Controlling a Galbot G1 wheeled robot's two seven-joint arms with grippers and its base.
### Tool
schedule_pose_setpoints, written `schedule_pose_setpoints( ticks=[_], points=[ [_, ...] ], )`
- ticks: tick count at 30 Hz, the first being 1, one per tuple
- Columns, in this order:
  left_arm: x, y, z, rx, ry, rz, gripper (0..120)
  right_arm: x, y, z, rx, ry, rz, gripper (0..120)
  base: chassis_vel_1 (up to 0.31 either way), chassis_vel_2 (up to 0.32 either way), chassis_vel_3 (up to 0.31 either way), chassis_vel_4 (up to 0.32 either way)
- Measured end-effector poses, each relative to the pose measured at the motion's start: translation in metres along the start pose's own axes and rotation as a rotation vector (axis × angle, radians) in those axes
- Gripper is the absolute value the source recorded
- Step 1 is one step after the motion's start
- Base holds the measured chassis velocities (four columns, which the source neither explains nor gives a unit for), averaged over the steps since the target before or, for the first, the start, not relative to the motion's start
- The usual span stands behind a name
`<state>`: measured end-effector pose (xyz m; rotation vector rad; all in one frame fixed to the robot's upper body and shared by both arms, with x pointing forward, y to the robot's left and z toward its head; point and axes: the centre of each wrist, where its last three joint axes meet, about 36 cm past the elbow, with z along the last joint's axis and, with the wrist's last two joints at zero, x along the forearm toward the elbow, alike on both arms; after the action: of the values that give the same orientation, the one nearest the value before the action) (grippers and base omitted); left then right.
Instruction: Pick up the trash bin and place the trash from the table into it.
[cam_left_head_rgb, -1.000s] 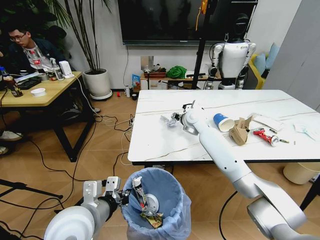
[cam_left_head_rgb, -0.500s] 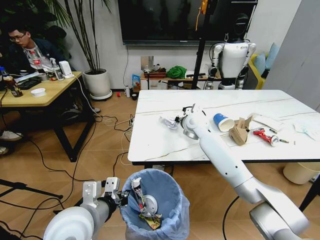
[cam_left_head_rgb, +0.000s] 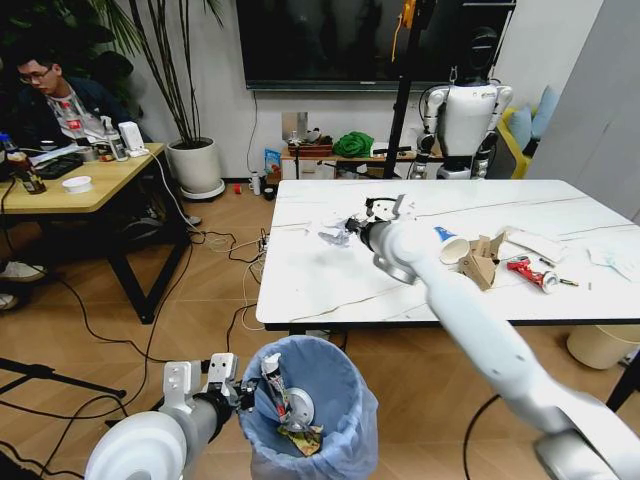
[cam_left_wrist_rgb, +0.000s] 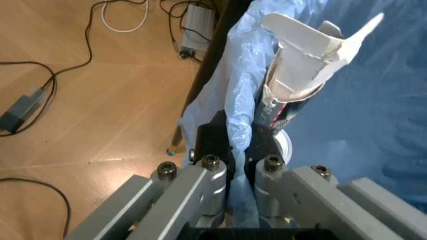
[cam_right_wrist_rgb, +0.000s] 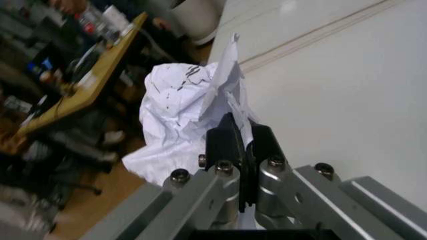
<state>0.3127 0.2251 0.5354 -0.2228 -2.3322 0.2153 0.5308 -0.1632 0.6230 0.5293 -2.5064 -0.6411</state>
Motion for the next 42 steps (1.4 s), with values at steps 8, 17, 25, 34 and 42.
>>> schedule_pose_setpoints(
  ticks=[8,17,25,34,42],
  points=[
    [0.002,0.002,-0.001,0.016,0.002,-0.018,0,0.089,0.034,0.039,0.123,0.13,-0.293,0,0.0,0.0,0.0,0.0],
    [0.007,0.004,-0.006,0.04,-0.011,-0.038,0,0.127,0.037,0.069,0.234,0.233,-0.443,0,0.0,0.0,0.0,0.0],
    [0.007,0.005,-0.008,0.038,-0.014,-0.04,0,0.134,0.005,0.091,0.354,0.27,-0.45,0,0.0,0.0,0.0,0.0],
    [0.007,0.004,-0.012,0.029,-0.013,-0.024,0,0.136,-0.009,0.116,0.415,0.301,-0.441,26,0.0,0.0,0.0,0.0],
    [0.008,0.003,-0.011,0.028,-0.009,-0.017,0,0.137,-0.003,0.107,0.391,0.227,-0.384,56,0.0,0.0,0.0,0.0]
  ],
)
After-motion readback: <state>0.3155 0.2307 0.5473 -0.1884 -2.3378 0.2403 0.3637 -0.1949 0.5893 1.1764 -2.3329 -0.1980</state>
